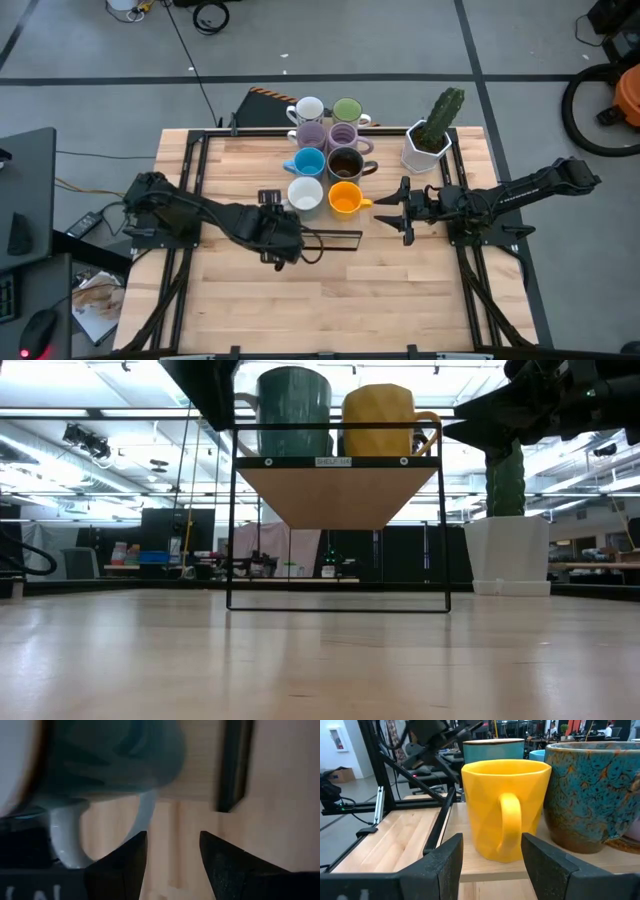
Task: Place coffee mugs
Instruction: Adjust the light green mug on the shelf
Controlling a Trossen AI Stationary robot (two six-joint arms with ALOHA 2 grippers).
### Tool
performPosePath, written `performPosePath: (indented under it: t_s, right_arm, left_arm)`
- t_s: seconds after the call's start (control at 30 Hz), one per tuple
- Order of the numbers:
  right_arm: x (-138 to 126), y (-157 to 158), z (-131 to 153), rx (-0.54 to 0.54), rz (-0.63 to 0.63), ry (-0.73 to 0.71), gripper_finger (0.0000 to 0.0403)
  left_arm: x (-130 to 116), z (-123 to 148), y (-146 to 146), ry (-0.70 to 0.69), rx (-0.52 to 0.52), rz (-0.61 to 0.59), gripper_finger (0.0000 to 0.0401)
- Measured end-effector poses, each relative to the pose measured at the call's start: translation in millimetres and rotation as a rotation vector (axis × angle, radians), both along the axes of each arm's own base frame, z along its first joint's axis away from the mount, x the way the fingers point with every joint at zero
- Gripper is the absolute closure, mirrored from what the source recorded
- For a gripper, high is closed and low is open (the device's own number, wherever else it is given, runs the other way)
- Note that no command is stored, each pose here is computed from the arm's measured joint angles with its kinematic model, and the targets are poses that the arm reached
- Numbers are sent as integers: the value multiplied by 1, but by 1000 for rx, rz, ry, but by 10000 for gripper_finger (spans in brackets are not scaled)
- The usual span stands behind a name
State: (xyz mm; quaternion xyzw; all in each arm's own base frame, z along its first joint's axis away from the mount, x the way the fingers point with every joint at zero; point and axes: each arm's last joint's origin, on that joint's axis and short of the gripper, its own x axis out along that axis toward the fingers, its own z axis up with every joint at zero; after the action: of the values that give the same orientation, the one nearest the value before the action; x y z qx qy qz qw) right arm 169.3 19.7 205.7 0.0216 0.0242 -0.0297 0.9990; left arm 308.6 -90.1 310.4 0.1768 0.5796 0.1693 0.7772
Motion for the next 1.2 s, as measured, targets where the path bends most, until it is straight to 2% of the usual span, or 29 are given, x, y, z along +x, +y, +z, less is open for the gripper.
performPosePath:
  t_s: [0.2, 0.3, 0.5, 0.77, 0.9, 1.2]
  right_arm:
    - [0, 0, -1, -1, 0, 6, 197]
    - [0, 0, -1, -2, 1, 6, 197]
    - [0, 0, -1, -4, 1, 7, 197]
    - [0, 0, -1, -4, 2, 7, 197]
    - [0, 0, -1, -3, 5, 7, 197]
    - [0, 0, 0, -1, 4, 5, 197]
  left_arm:
    - [3, 1, 13, -13, 132, 11, 214]
    - [4, 1, 15, -19, 155, 18, 214]
    - [5, 2, 9, -9, 72, -24, 214]
    - [-7, 37, 5, -22, 65, 12, 214]
    - [-13, 46, 7, -47, 59, 25, 214]
    - [-25, 69, 35, -127, -35, 77, 214]
